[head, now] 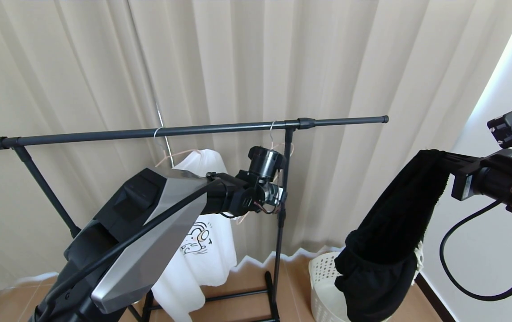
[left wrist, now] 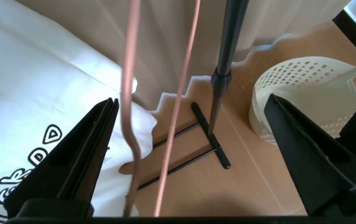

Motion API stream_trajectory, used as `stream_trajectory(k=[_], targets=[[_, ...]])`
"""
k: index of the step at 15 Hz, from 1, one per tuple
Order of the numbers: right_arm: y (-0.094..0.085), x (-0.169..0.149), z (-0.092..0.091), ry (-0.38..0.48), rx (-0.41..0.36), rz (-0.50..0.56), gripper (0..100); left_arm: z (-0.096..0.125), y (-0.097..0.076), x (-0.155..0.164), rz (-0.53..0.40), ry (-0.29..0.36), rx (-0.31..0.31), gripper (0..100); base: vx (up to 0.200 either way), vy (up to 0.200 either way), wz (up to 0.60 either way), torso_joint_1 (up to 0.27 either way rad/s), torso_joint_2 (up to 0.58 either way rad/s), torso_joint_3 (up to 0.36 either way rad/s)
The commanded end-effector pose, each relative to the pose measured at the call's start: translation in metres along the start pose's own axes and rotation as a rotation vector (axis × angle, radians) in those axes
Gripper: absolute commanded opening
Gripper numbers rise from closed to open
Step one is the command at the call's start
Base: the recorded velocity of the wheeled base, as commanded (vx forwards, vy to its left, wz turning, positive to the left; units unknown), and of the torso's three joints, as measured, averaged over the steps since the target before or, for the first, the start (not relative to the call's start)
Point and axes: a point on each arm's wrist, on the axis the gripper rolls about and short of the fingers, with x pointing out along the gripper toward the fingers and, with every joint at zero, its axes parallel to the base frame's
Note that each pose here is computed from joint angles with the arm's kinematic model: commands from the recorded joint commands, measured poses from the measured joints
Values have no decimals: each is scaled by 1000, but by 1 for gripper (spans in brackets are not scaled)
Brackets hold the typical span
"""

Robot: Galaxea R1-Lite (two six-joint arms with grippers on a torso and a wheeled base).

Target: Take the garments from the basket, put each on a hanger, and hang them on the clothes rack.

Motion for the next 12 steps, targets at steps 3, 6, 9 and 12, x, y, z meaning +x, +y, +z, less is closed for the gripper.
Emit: stream_trajectory(k=[3, 6, 9, 12], targets=[[0, 1, -1, 3, 1, 1, 0, -1, -1, 1, 0, 3, 1, 100, 0, 0, 0, 0, 0, 0], [0, 1, -1, 4, 1, 2, 0, 0, 0, 0, 3, -3, -2, 100, 0, 0, 0, 0, 0, 0], [0, 1, -1, 4, 1, 1, 0, 0, 3, 2, 6, -3, -6, 100, 0, 0, 0, 0, 0, 0], [0, 1, -1, 4, 1, 1, 0, 1, 11, 3, 19, -5, -15, 100, 0, 0, 0, 0, 0, 0]])
